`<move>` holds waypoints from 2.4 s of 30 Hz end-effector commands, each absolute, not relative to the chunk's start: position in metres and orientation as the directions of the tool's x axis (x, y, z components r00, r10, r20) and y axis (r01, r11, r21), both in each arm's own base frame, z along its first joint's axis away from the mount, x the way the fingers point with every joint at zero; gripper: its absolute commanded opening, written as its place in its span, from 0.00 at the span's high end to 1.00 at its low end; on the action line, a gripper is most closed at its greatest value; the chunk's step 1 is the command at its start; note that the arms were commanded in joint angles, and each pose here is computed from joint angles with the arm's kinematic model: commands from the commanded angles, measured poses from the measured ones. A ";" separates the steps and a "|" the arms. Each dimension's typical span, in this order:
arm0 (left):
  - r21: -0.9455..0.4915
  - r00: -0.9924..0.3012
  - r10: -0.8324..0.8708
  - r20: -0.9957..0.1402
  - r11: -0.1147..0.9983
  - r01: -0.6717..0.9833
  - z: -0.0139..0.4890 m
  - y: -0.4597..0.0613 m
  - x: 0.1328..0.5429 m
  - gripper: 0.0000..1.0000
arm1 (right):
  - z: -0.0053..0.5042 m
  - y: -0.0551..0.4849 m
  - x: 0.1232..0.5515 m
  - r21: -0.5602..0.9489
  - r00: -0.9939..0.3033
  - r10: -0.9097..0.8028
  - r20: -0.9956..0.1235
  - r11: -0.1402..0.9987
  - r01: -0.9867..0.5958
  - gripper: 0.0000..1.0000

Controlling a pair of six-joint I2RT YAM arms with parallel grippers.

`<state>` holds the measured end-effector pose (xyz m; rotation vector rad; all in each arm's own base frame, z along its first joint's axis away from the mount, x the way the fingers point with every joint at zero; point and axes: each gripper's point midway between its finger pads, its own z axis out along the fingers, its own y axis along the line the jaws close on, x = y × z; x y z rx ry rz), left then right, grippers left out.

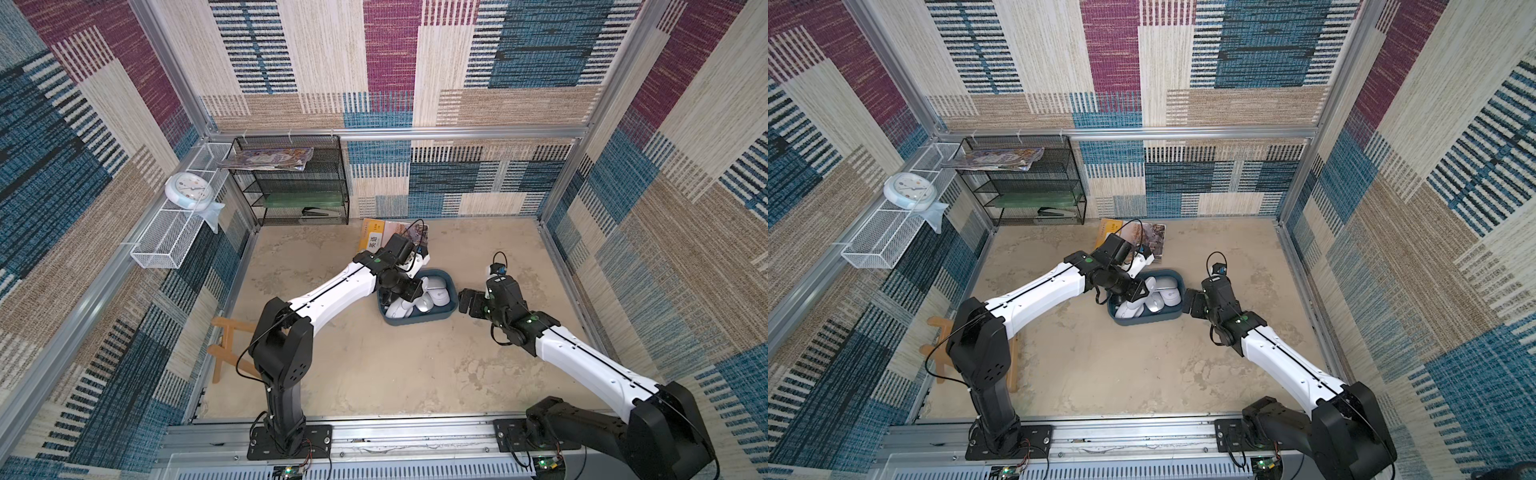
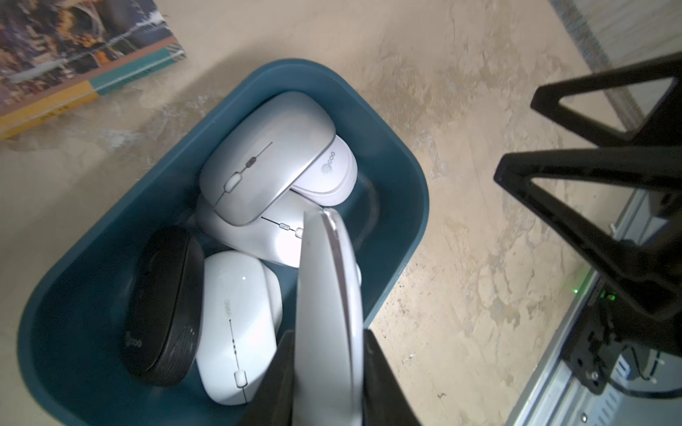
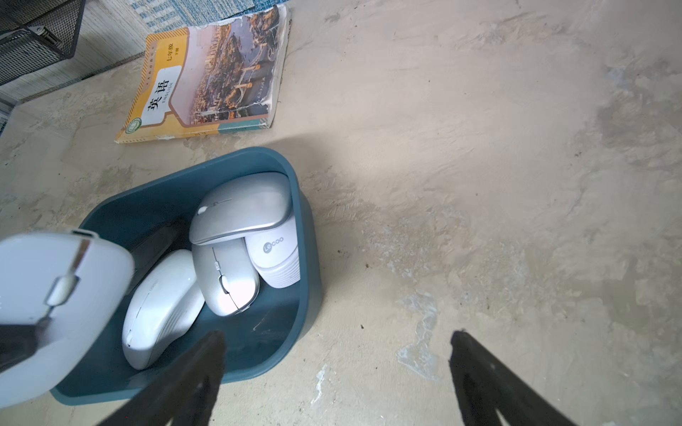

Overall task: Take out the mouse from the storage box
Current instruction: Pick up the mouse from the storage box, then place the mouse at the center of the board.

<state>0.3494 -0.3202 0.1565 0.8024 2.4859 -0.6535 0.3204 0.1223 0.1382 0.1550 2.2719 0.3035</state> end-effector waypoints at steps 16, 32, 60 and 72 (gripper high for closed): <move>-0.610 -0.830 -0.285 -0.479 0.788 0.081 0.151 -0.178 0.361 0.83 | 0.142 0.129 0.317 0.300 -0.667 0.212 -0.715 0.954 -0.018 0.02; -0.682 -0.848 -0.424 -0.317 0.724 -0.107 0.093 -0.150 0.381 0.82 | 0.140 0.137 0.315 0.331 -0.687 0.215 -0.694 0.943 -0.039 0.02; -0.518 -0.810 -0.480 -0.337 0.813 -0.267 0.065 -0.112 0.376 0.27 | 0.144 0.153 0.328 0.363 -0.712 0.223 -0.666 0.931 -0.049 0.02; -0.258 -0.749 -0.287 -0.597 0.953 -0.160 0.105 -0.106 0.338 0.18 | 0.163 0.199 0.336 0.474 -0.729 0.292 -0.620 0.879 -0.051 0.03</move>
